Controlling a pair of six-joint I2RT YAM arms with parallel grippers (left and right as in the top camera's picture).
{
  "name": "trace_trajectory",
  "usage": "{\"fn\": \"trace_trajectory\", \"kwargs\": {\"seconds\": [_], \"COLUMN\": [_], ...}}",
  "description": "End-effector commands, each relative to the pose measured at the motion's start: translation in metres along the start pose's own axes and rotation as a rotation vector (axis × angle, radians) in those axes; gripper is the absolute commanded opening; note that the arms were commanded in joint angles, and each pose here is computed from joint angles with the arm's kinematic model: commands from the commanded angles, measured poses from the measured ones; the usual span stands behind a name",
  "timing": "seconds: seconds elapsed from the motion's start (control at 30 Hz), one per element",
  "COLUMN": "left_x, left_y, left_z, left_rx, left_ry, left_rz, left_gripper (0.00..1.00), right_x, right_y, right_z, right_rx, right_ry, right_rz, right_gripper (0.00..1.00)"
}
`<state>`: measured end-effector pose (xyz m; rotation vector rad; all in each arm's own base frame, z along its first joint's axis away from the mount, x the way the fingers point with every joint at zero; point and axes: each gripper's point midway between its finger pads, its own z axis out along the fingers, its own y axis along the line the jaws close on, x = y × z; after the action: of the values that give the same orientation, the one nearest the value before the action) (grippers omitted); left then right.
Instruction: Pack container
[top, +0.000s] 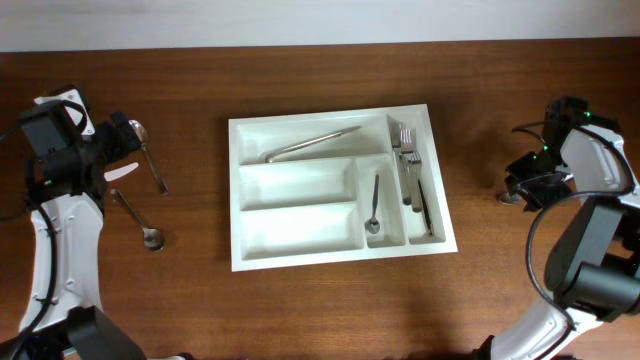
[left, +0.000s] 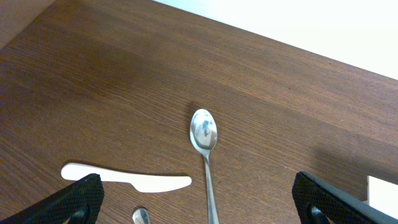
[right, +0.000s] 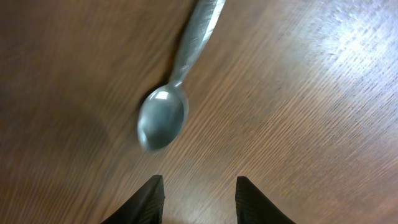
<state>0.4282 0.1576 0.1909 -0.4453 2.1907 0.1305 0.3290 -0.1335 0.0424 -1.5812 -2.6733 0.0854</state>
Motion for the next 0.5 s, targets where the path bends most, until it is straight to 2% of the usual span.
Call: {"fn": "trace_trajectory", "kwargs": {"seconds": [0.0,0.13,0.3,0.47], "left_x": [-0.008,-0.008,-0.008,-0.008], "left_y": [0.003,0.003,0.003,0.003], "left_z": [-0.001,-0.001,-0.001,-0.001], "left_rx": [-0.007,-0.007,-0.007,-0.007], "left_ry": [-0.017,-0.017,-0.017,-0.017], "left_rz": [-0.002,-0.002,-0.002,-0.002], "left_gripper": [0.99,0.99,0.99,0.99], "right_x": [-0.009,-0.02,-0.036,-0.043], "right_y": [-0.012,-0.014,0.001,0.006], "right_z": [0.013,0.017,0.018,0.018], "right_rx": [0.018,0.0,-0.065,-0.084], "right_ry": [0.019,0.003,-0.055,-0.081], "right_rz": [0.113,0.135,0.049,0.054], "right_gripper": [0.37,0.38,0.38,0.36]}}
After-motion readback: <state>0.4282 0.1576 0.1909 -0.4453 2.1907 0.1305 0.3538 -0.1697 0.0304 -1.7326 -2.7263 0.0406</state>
